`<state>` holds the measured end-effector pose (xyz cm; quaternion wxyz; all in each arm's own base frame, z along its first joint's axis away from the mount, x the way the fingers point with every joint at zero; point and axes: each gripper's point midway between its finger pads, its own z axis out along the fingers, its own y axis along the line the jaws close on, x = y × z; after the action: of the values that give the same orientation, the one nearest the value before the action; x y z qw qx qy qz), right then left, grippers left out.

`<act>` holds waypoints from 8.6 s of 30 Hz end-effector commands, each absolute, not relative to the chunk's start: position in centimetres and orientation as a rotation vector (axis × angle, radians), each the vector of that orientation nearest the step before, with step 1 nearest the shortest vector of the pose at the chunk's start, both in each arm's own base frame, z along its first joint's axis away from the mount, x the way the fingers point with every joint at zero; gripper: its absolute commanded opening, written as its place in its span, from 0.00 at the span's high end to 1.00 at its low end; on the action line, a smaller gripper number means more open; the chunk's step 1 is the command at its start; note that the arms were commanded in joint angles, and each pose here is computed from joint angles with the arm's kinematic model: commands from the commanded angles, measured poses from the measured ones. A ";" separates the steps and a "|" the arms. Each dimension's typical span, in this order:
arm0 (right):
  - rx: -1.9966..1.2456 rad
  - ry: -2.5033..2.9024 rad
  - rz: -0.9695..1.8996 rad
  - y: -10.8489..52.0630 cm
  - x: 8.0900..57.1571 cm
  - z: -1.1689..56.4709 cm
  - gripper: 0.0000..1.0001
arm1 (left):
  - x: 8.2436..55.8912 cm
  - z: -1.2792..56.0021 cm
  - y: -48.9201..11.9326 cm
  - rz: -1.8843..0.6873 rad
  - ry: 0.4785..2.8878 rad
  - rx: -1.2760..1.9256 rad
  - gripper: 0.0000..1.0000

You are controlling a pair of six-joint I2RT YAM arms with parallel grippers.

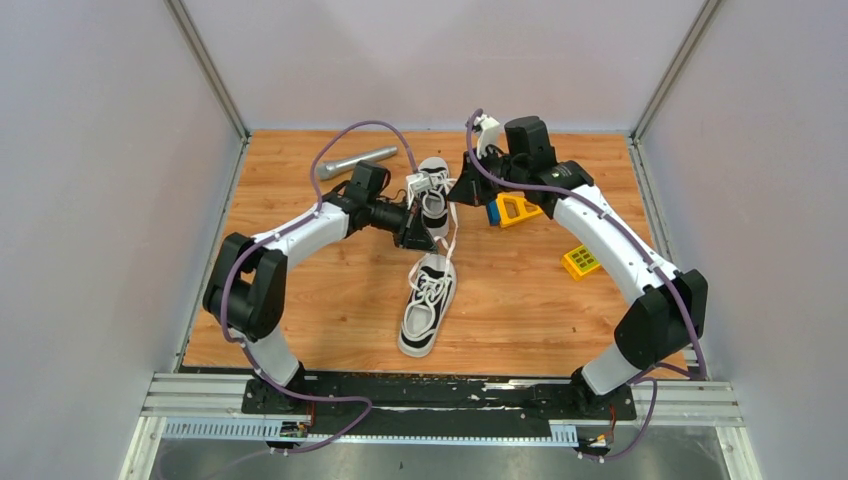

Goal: Tie the shoes
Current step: Cross the shoelace with the shoelace.

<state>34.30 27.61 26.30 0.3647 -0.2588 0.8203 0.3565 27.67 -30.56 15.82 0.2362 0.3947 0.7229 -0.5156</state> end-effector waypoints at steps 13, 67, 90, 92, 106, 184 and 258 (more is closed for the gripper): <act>-0.912 1.900 1.238 32.9 32.5 29.7 1.00 | 27.6 14.0 -32.4 -1.678 1.986 1.121 0.97; -1.669 1.780 1.061 28.7 28.6 9.9 0.50 | 25.6 11.3 -30.9 -1.756 2.108 1.236 1.00; -1.571 1.793 0.967 30.1 29.1 9.7 0.77 | 25.6 11.6 -31.1 -1.787 2.109 1.222 1.00; -1.571 1.796 0.956 30.2 29.2 9.8 0.91 | 25.6 11.6 -31.0 -1.788 2.114 1.221 1.00; -1.446 1.883 1.303 30.9 25.5 16.5 1.00 | 25.8 10.8 -30.9 -1.767 2.112 1.250 0.96; -1.672 1.663 1.194 34.6 24.5 14.6 1.00 | 30.3 9.9 -27.0 -1.270 2.191 1.131 0.35; -1.939 1.316 1.097 32.2 22.7 9.2 0.64 | 29.1 9.3 -25.2 -1.265 2.308 1.102 0.37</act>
<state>23.22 31.07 7.52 0.2555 -0.7263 0.5116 0.3813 28.36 -24.76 7.78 0.1266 0.3721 0.8135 -0.4286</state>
